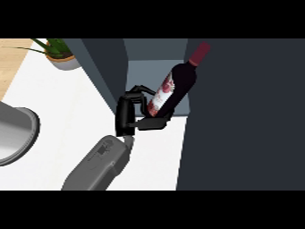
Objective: Pick up the wine, place it into the cabinet and close the cabinet
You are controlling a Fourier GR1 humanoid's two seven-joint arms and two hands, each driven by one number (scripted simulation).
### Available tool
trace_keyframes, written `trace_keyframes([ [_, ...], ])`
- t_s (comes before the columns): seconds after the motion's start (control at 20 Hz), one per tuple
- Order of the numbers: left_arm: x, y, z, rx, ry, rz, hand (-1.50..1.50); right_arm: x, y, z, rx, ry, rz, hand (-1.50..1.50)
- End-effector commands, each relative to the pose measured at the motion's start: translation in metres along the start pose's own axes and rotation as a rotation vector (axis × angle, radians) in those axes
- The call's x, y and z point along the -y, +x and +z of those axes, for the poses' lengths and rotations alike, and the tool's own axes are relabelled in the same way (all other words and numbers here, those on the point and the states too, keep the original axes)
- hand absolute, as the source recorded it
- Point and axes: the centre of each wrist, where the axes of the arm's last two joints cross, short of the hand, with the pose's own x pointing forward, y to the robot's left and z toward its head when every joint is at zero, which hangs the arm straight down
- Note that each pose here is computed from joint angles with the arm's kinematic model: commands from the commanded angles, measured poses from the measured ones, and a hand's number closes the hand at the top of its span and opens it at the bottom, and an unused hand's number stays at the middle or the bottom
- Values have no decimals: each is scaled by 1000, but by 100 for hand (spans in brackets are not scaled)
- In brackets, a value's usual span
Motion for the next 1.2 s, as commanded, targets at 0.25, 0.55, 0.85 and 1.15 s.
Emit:
trace_keyframes([
  [0.25, 3, 2, -44, 4, -11, 57, 150, -15, 11, 7, 33, 2, -19, -150],
  [0.55, 16, 10, -59, -20, -6, 53, 150, 5, -11, 9, 36, 22, -48, -150],
  [0.85, 9, 7, -74, -19, 18, 34, 150, 9, -3, -1, 29, 26, -43, -150],
  [1.15, -1, 0, -83, -60, 30, -117, 150, 0, -2, -2, 49, 56, -37, -150],
])
